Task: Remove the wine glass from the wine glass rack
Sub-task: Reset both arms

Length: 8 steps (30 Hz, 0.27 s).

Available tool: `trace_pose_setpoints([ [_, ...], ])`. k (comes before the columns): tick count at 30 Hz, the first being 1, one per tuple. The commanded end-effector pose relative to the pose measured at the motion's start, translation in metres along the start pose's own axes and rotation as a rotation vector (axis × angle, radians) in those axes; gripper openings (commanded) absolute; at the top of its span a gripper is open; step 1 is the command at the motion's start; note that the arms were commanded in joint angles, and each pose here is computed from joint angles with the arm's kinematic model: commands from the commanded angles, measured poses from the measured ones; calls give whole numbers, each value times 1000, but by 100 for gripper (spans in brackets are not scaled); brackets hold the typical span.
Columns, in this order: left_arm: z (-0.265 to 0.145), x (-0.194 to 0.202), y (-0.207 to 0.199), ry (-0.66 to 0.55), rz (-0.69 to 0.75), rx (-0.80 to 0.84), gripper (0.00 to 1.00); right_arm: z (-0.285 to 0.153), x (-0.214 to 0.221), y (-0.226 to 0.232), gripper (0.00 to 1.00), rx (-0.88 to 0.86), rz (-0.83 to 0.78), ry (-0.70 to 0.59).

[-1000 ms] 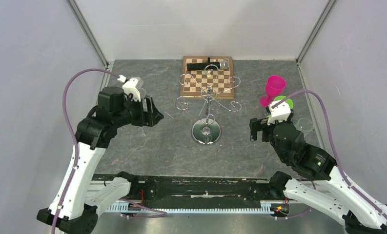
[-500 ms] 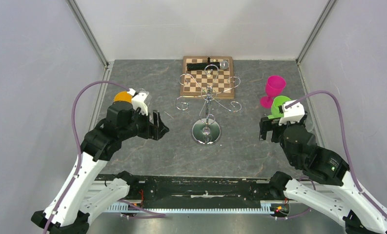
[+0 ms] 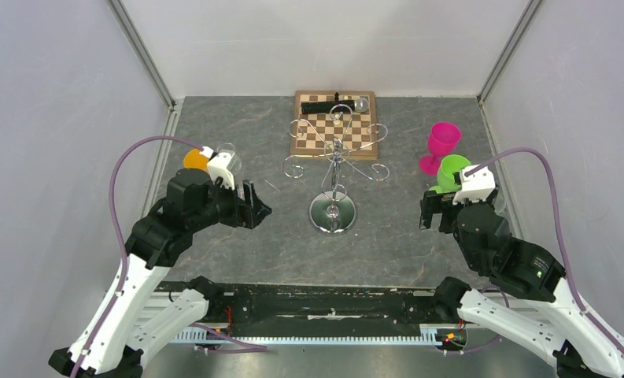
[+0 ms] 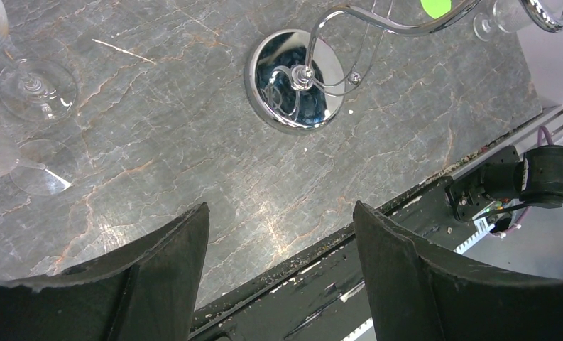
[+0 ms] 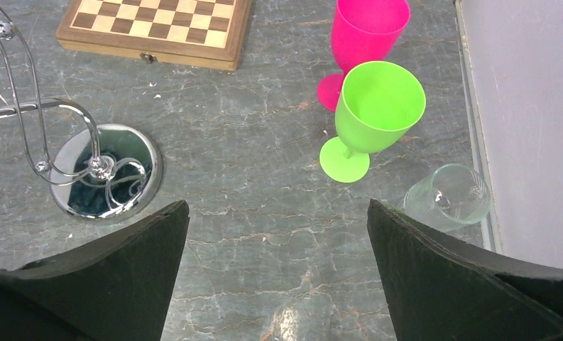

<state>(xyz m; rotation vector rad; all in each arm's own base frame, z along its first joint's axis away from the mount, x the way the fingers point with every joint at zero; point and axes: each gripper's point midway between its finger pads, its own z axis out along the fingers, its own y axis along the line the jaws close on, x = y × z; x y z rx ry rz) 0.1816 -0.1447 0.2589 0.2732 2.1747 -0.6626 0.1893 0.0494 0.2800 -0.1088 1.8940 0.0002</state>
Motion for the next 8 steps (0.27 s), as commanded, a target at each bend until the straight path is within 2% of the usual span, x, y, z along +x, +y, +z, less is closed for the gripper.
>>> trace_pose_setpoints([
  [1,-5,-15,-10,-51,10,35,80,-4,-7,-5,99,18,56,-26],
  [5,-7,-16,-11,-58,13,40,80,-4,-6,0,99,-4,50,-17],
  [8,-6,-15,-12,-49,12,48,80,1,-1,-3,99,44,44,20],
])
